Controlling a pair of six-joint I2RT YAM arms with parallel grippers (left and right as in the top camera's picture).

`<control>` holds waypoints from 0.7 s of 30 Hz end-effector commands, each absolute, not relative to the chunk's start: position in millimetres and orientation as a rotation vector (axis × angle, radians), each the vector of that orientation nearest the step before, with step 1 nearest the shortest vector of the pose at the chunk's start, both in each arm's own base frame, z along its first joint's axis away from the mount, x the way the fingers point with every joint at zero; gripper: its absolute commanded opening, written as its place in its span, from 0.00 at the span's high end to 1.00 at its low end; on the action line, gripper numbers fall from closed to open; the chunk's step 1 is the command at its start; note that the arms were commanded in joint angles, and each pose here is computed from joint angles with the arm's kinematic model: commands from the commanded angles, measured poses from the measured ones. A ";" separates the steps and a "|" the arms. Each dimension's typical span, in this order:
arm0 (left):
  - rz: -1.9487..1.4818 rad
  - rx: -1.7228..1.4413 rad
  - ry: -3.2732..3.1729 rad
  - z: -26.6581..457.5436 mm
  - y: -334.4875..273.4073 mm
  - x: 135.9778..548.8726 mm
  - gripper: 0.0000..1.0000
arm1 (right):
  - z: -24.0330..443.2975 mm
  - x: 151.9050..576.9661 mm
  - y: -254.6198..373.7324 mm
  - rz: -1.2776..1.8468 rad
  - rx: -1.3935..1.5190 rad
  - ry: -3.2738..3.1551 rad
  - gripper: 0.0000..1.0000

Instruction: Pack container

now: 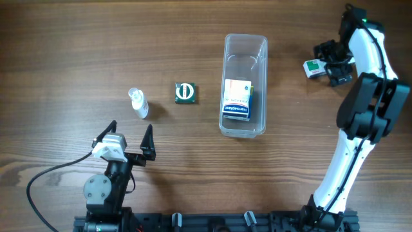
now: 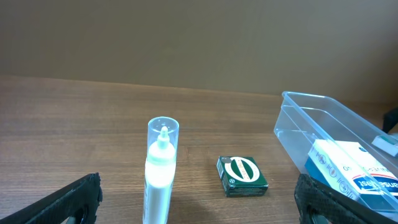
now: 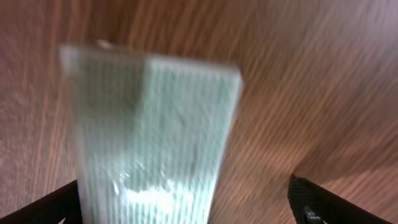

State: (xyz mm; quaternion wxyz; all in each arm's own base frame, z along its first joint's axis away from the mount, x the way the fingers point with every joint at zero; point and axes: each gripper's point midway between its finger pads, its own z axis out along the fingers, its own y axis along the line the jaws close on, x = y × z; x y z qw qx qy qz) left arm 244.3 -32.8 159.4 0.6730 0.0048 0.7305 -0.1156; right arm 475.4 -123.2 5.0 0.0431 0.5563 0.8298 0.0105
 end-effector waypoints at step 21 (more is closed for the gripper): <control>-0.245 0.024 1.650 157.2 -31.7 244.3 0.00 | 0.6 469.6 -127.8 0.032 1.837 2.483 0.23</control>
